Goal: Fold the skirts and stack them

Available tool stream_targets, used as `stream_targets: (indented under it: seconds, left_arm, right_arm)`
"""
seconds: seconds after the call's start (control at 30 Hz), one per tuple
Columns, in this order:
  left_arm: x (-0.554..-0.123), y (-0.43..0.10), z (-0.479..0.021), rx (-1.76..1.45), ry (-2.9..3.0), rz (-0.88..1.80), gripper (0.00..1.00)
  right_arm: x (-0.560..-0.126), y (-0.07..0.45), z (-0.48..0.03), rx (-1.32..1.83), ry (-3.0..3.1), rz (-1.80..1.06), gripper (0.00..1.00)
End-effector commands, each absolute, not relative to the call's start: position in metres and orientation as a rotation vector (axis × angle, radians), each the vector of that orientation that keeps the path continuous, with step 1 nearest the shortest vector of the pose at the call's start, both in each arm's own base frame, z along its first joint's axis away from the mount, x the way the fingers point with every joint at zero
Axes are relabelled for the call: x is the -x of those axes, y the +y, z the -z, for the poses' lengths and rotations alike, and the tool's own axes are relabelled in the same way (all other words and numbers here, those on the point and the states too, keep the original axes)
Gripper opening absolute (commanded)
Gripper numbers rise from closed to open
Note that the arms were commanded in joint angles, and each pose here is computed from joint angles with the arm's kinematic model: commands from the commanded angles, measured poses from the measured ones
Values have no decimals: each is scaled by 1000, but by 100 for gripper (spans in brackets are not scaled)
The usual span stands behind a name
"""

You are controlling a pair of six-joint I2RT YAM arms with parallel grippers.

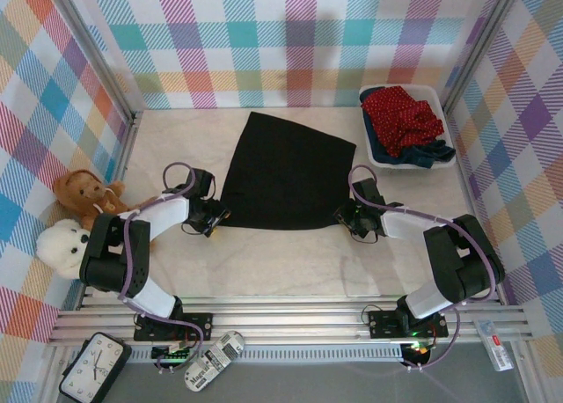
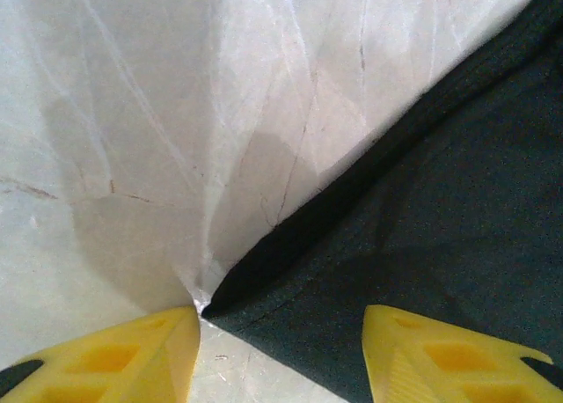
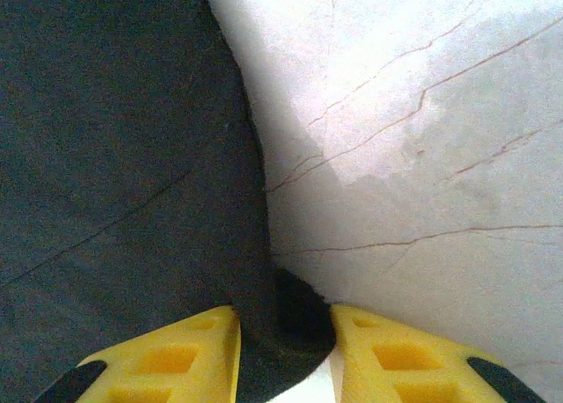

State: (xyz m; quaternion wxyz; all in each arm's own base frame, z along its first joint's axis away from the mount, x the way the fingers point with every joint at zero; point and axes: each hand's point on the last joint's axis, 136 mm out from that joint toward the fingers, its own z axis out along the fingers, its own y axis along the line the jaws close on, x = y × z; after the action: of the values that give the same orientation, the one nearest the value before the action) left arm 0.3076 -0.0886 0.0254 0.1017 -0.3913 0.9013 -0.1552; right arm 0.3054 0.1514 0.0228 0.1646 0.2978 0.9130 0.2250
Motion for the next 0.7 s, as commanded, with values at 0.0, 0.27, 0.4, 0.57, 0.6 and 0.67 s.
stream_targets:
  seconds: [0.0, 0.27, 0.4, 0.57, 0.6, 0.67]
  left_arm:
    - [-301, -82, -22, 1177, 2641, 415, 54]
    - [-345, -113, -27, 1046, 2569, 544, 28]
    - [-355, -117, -29, 995, 2579, 499, 8]
    - [-332, -104, -27, 1044, 2589, 379, 0]
    - [-324, -100, -27, 1052, 2585, 352, 0]
    - [-306, -90, -31, 1073, 2565, 298, 0]
  right_arm:
    - [-300, 154, -15, -857, 2618, -659, 32]
    - [-304, 159, -20, -811, 2584, -717, 16]
    - [-305, 159, -27, -762, 2566, -726, 7]
    - [-296, 158, -30, -701, 2580, -729, 0]
    - [-293, 158, -31, -683, 2585, -737, 0]
    - [-283, 160, -32, -616, 2620, -754, 0]
